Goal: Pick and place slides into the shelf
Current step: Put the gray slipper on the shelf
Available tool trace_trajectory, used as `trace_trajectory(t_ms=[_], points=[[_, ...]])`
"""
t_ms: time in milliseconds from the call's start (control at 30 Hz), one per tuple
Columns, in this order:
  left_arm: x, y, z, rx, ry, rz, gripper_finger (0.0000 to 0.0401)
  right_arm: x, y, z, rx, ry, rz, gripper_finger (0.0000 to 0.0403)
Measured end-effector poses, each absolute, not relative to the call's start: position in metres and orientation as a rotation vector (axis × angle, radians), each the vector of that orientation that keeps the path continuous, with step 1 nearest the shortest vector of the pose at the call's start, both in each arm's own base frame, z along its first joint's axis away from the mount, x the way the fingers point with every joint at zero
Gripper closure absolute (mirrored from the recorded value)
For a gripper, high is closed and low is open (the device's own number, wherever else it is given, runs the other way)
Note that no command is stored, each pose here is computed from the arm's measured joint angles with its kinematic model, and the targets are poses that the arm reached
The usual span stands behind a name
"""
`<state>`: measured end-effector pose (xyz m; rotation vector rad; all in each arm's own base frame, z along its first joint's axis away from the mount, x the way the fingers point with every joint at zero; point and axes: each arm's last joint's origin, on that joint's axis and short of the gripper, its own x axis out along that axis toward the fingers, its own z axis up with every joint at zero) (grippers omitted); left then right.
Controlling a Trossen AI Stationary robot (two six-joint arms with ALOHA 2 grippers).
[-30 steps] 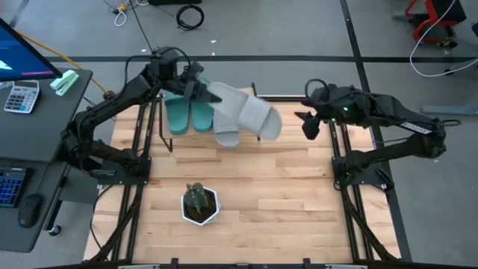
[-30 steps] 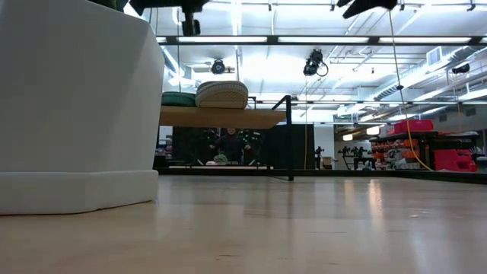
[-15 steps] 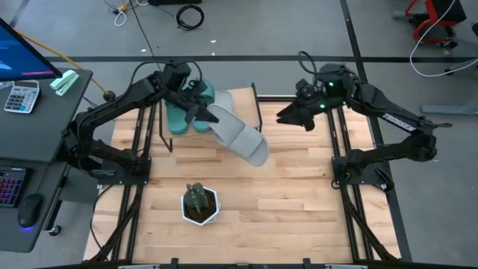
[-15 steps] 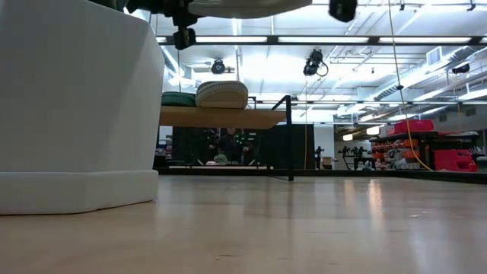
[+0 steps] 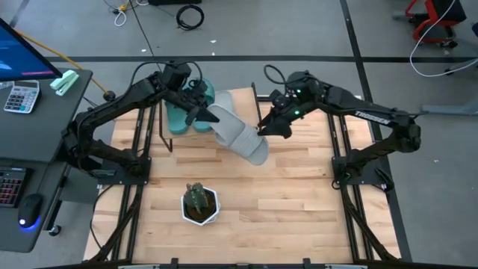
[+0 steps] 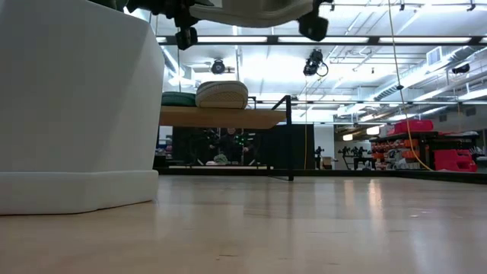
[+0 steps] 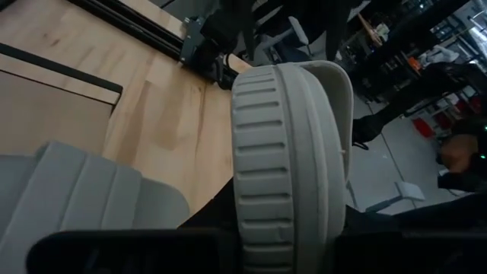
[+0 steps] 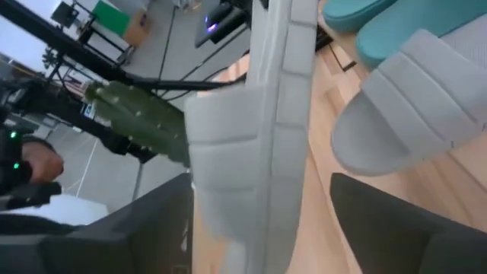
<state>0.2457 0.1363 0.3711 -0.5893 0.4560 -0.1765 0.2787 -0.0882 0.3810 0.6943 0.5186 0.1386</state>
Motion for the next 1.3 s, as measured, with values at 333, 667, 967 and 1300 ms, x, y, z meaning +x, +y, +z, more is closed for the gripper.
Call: trace_trajectory(t_ms=[333, 667, 967, 1300], points=[[0.248, 0.138, 0.369, -0.569, 0.461, -0.172, 0.0335, 0.314, -0.085, 0.366, 0.657, 0.476, 0.155, 0.0061], [0.254, 0.141, 0.362, -0.565, 0.477, -0.181, 0.0335, 0.326, -0.083, 0.355, 0.616, 0.494, 0.148, 0.0191], [0.259, 0.147, 0.370, -0.486, 0.387, -0.118, 0.0265, 0.316, -0.093, 0.367, 0.581, 0.408, -0.037, 0.0311], [0.255, 0.160, 0.370, -0.459, 0.370, 0.100, 0.0181, 0.309, -0.105, 0.371, 0.730, 0.318, -0.361, 0.0311]])
